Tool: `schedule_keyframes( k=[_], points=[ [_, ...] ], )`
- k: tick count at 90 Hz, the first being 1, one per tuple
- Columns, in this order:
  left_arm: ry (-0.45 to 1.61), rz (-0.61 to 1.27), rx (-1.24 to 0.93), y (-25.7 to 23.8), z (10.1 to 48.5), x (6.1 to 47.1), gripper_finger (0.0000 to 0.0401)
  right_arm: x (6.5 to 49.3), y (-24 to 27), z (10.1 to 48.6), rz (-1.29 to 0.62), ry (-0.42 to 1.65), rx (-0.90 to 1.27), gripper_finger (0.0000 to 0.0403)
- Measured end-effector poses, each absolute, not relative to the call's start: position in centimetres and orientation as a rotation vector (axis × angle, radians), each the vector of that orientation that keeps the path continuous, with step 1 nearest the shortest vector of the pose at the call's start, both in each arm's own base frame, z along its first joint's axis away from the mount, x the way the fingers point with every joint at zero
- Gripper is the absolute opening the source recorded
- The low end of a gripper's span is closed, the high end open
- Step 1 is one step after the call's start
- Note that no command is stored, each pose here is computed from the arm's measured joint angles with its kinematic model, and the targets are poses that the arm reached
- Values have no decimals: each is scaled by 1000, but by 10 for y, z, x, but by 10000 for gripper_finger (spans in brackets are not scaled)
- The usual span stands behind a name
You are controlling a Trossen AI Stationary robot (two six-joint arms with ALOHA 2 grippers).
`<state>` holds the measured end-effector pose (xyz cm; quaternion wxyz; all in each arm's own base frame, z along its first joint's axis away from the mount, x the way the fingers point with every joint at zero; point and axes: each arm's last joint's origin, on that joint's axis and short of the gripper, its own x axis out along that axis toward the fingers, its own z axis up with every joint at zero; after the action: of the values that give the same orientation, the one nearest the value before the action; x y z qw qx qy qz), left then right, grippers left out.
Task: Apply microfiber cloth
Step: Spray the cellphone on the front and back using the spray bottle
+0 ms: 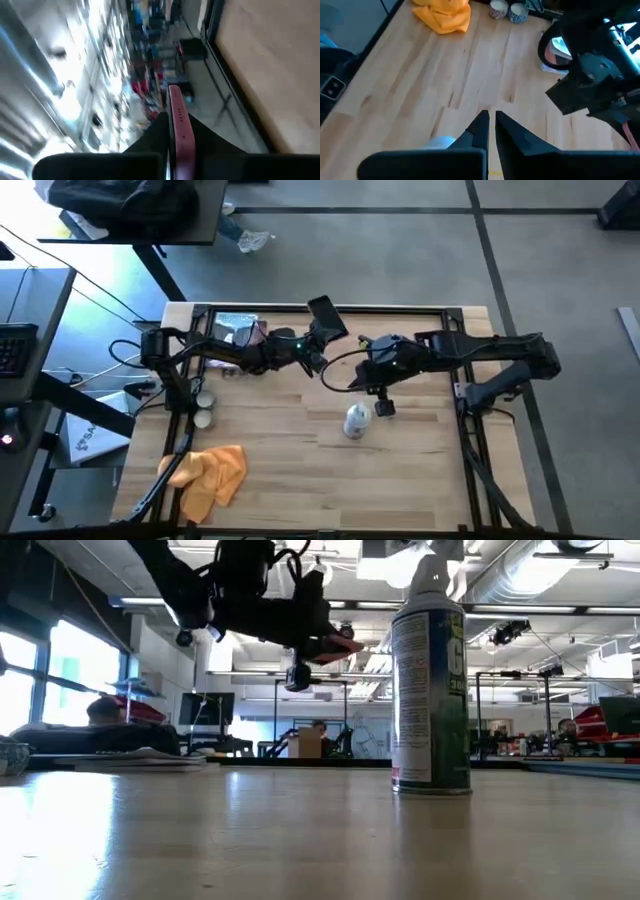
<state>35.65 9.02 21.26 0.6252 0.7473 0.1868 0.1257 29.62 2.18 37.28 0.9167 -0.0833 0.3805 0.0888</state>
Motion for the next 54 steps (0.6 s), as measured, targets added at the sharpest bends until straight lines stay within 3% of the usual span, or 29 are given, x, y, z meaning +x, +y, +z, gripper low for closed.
schedule_keyframes(
  k=[15, 33, 54],
  points=[
    [389, 160, 1994, 88, 208, 359, 12, 294, 22, 365, 193, 828, -187, 0],
    [326, 31, 2148, 86, 190, 365, 11, 296, 14, 344, 184, 869, -197, 0],
    [232, 93, 2302, 90, 173, 383, 11, 293, 10, 324, 206, 895, -181, 0]
  ],
)
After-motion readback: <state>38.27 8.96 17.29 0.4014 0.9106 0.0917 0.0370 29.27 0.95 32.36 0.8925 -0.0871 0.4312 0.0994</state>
